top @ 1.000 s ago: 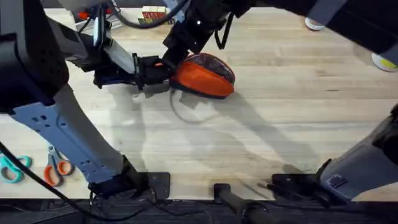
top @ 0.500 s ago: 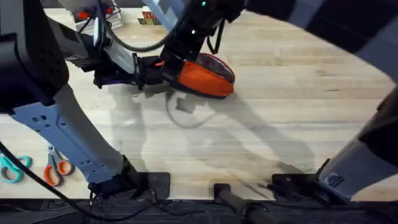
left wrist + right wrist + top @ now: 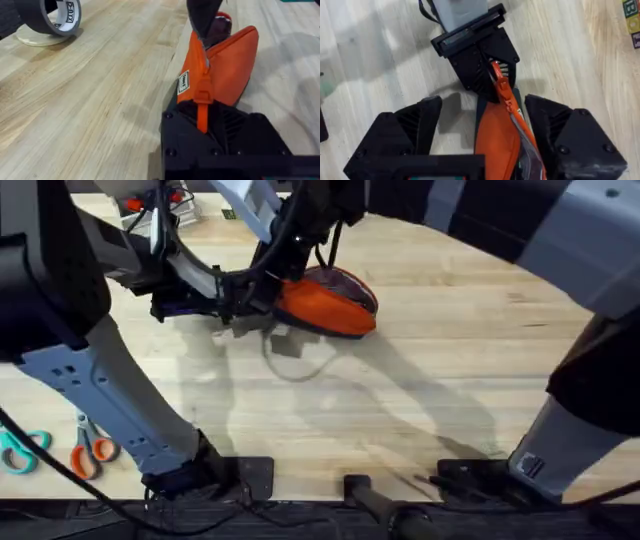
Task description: Unzip the bag, pick up the pens from the table one at a time and place them inside, then zip the bag closed.
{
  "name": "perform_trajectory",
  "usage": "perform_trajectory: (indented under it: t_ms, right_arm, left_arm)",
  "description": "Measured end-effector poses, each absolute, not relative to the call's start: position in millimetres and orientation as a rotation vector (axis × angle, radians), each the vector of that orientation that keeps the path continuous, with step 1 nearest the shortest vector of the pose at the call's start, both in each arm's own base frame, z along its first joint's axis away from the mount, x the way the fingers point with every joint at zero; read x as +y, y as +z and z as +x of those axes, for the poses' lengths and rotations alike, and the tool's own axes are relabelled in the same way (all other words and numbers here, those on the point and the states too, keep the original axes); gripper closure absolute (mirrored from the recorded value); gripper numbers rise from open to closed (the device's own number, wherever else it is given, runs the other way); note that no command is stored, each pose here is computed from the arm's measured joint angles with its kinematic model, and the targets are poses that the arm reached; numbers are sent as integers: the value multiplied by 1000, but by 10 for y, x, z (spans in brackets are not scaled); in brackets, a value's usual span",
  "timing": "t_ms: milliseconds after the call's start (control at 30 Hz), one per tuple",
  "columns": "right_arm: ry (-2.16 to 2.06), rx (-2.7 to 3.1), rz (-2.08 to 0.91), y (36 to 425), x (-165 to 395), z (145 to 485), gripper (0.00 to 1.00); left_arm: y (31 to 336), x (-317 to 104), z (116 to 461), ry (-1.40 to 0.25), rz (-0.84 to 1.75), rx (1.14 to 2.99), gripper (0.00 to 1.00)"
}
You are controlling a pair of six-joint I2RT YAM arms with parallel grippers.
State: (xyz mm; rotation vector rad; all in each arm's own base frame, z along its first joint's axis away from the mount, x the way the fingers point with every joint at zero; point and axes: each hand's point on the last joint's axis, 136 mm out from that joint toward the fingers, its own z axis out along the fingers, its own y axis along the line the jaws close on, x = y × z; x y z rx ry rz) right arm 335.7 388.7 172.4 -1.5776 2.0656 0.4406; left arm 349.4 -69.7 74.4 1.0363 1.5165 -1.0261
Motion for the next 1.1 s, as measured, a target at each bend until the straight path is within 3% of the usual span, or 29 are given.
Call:
perform_trajectory:
  t_ms: [333, 500, 1100]
  right_arm:
    - [490, 2105, -1576, 1488, 3907, 3439, 12]
    - [496, 2124, -1562, 1329, 3944, 3516, 71]
    - [566, 2159, -1484, 1336, 3903, 3629, 261]
  left_arm:
    - [743, -697, 3494, -1026, 1036, 1517, 961]
    - [743, -697, 3493, -1026, 1036, 1517, 961]
    - [744, -697, 3494, -1026, 1036, 1517, 961]
